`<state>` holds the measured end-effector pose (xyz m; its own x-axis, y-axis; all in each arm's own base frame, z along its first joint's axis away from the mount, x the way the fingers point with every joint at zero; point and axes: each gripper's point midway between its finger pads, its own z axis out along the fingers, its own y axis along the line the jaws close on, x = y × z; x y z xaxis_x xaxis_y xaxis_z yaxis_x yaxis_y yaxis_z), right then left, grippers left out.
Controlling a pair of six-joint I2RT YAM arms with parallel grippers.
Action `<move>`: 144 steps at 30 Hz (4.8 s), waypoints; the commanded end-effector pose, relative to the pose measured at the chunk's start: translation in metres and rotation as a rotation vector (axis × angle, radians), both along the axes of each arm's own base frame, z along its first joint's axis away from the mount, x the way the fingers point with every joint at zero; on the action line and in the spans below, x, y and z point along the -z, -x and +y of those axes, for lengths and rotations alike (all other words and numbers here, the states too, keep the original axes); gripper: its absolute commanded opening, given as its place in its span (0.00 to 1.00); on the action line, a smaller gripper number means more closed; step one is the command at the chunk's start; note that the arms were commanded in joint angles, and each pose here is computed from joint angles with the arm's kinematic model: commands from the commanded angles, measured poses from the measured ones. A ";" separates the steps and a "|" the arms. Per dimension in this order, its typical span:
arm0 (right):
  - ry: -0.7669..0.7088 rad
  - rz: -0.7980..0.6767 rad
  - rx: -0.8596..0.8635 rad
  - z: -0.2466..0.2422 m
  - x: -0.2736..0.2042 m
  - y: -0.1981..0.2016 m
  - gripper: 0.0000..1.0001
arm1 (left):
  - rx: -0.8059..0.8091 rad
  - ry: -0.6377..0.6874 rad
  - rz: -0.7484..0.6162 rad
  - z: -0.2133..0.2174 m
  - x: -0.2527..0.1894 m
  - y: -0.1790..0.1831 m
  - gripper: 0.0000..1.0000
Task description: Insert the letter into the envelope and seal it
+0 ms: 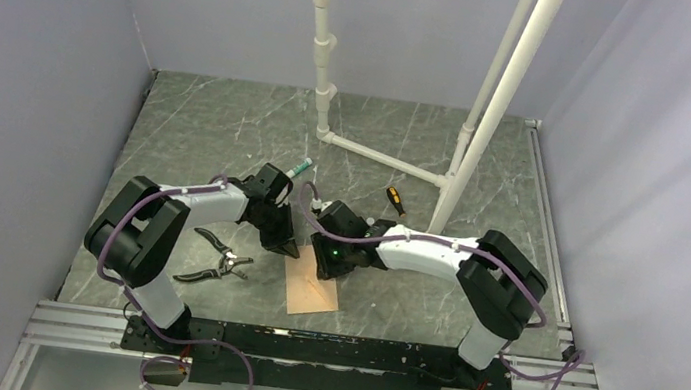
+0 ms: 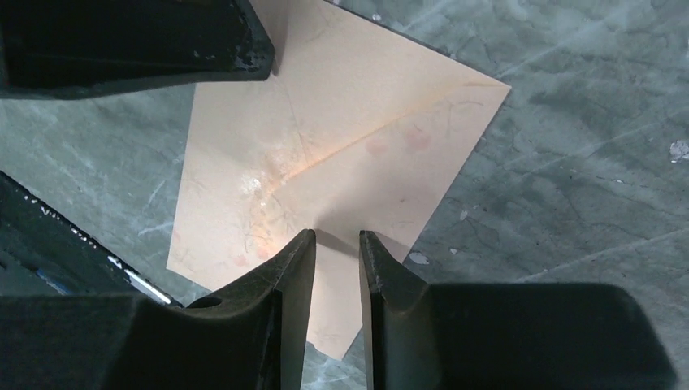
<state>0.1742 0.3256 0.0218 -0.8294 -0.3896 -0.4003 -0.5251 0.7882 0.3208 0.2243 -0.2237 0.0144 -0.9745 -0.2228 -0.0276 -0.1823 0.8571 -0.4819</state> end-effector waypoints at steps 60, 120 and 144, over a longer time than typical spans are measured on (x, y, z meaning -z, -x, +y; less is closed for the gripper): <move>0.233 -0.171 0.021 -0.001 -0.007 0.020 0.20 | -0.005 0.040 0.141 0.016 0.042 0.036 0.03; 0.328 -0.114 -0.010 -0.001 0.030 0.016 0.28 | -0.007 0.032 0.156 0.023 0.052 0.042 0.03; 0.314 -0.185 0.047 0.017 -0.008 -0.002 0.22 | -0.017 0.036 0.154 0.025 0.054 0.041 0.03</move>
<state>0.1714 0.3404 0.0177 -0.7749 -0.4896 -0.3998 -0.5276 0.8493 -0.0176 0.2160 -0.2380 0.0115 -0.9736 -0.2069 0.0967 -0.2159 0.6958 -0.6850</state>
